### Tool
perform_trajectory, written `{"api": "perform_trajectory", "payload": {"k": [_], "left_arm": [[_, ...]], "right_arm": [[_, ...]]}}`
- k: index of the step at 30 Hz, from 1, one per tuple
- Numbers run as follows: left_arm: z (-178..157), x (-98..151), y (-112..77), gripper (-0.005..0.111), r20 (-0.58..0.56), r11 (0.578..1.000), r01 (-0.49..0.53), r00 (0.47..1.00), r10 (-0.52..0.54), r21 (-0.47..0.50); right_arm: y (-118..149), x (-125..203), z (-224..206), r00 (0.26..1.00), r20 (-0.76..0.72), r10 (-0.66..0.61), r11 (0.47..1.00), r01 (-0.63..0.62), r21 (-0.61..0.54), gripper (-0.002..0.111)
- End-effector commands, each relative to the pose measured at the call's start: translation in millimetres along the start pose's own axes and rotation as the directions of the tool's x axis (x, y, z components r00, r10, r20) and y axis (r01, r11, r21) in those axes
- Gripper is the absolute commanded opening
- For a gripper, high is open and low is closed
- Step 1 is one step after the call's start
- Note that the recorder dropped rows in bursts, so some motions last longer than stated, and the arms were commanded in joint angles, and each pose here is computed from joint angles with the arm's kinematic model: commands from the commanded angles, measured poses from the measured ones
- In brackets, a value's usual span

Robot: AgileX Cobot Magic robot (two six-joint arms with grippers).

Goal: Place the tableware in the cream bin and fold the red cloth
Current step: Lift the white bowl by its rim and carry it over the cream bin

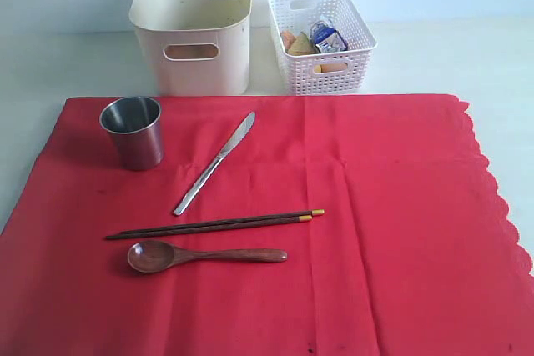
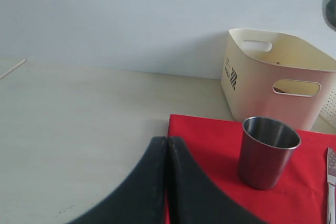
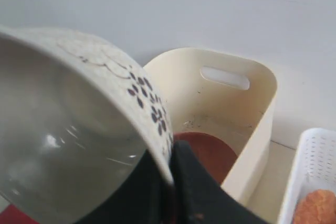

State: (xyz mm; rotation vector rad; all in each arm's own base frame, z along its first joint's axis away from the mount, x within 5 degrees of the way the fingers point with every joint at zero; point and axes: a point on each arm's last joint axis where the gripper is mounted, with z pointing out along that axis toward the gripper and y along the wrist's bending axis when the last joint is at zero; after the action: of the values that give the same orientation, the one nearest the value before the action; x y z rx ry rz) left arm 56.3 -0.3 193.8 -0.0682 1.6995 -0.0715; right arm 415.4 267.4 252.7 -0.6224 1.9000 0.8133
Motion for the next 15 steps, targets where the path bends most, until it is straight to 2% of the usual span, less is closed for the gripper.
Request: {"api": "perform_trajectory", "payload": {"k": [1, 7, 12, 15], "left_arm": [[-0.5, -0.5, -0.1, 0.003, 0.010, 1.000, 0.005, 1.000, -0.005, 0.001], [-0.5, -0.5, -0.1, 0.003, 0.010, 1.000, 0.005, 1.000, -0.005, 0.001], [-0.5, -0.5, -0.1, 0.003, 0.010, 1.000, 0.005, 1.000, -0.005, 0.001], [-0.5, -0.5, -0.1, 0.003, 0.010, 1.000, 0.005, 1.000, -0.005, 0.001]], "right_arm": [[4.5, -4.6, 17.9, 0.999, 0.038, 0.000, 0.999, 0.002, -0.054, 0.000], [3.9, 6.8, 40.6, 1.000, 0.027, -0.013, 0.998, 0.014, -0.061, 0.000], [-5.8, 13.6, 48.9, 0.997, 0.041, 0.059, 0.998, -0.059, -0.006, 0.000], [-7.7, 17.3, 51.2, 0.998, 0.034, 0.060, 0.998, -0.060, 0.000, 0.000]]}}
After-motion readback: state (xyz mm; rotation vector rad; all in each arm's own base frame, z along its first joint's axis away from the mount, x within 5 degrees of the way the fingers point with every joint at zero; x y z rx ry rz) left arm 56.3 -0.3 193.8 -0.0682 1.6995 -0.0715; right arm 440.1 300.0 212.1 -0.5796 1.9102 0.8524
